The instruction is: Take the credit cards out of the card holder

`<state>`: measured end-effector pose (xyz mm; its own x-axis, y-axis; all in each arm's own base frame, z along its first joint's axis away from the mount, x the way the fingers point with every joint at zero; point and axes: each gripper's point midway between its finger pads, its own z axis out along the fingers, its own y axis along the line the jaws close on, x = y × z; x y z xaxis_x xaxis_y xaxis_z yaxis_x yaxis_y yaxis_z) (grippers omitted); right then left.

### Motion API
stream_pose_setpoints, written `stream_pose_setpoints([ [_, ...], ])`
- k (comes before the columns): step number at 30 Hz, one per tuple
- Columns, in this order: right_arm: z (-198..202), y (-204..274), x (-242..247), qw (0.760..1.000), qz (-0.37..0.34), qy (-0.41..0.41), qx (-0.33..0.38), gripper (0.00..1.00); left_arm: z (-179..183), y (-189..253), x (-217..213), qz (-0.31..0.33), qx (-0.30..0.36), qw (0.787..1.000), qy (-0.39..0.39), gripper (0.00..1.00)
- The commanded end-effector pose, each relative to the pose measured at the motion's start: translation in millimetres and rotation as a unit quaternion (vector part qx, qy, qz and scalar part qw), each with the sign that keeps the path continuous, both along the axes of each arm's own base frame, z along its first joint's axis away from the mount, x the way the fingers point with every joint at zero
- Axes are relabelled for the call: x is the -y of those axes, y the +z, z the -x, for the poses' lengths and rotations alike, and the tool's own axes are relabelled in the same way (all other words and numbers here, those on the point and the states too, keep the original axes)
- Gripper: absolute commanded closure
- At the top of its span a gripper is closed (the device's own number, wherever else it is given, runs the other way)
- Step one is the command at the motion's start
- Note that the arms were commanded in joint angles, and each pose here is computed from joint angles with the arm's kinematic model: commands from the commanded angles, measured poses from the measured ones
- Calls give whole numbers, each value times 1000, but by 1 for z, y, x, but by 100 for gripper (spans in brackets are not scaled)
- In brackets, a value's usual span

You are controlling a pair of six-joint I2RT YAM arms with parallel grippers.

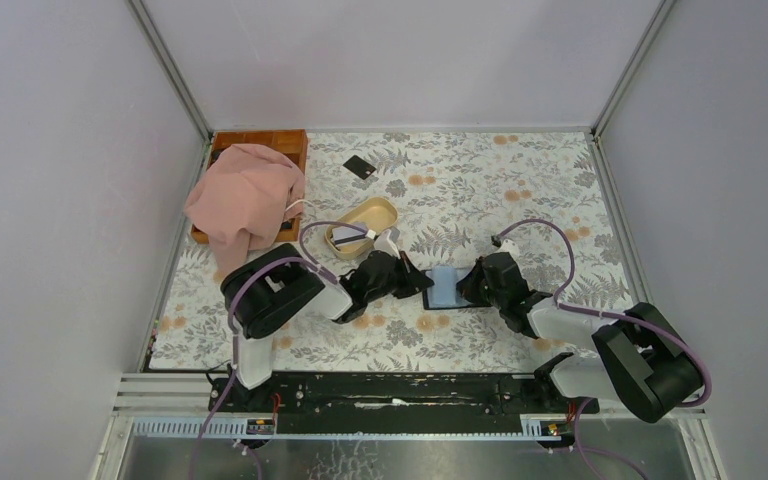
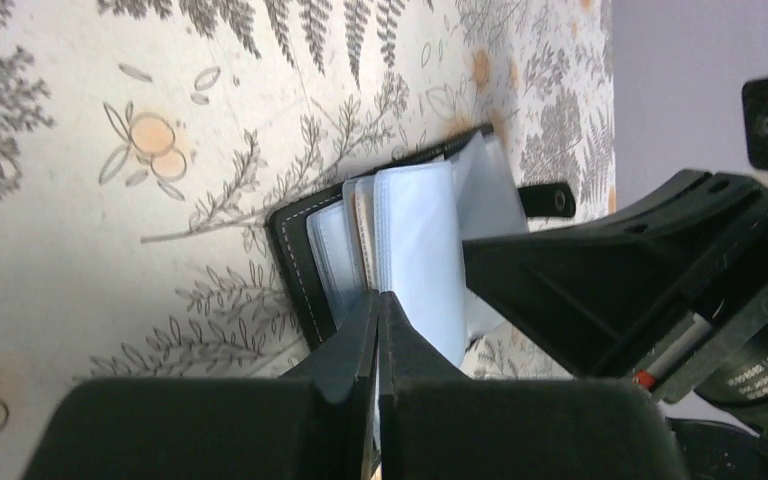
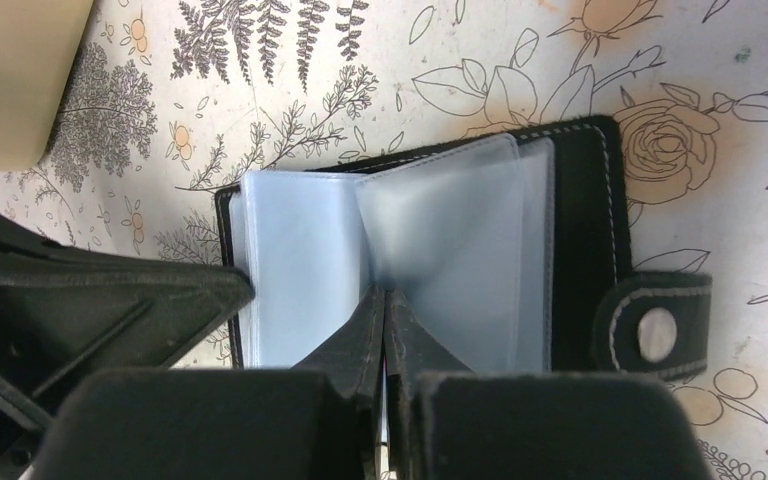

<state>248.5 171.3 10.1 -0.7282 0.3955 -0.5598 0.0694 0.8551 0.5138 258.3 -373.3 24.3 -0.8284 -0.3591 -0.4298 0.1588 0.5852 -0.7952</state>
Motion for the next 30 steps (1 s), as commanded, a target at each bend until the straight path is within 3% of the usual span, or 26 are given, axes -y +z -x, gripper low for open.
stream_pose_setpoints([
  [1,55,-42,10,993,37,46,-106,100,7,-12,17,16,-13,999,-24,100],
  [12,58,-43,7,992,27,50,-111,100,9,10,37,81,3,995,-56,100],
  [24,60,-45,7,992,23,47,-113,100,35,56,61,191,7,974,-125,100],
  [30,61,-45,8,993,21,45,-111,100,41,64,65,205,5,969,-141,100],
])
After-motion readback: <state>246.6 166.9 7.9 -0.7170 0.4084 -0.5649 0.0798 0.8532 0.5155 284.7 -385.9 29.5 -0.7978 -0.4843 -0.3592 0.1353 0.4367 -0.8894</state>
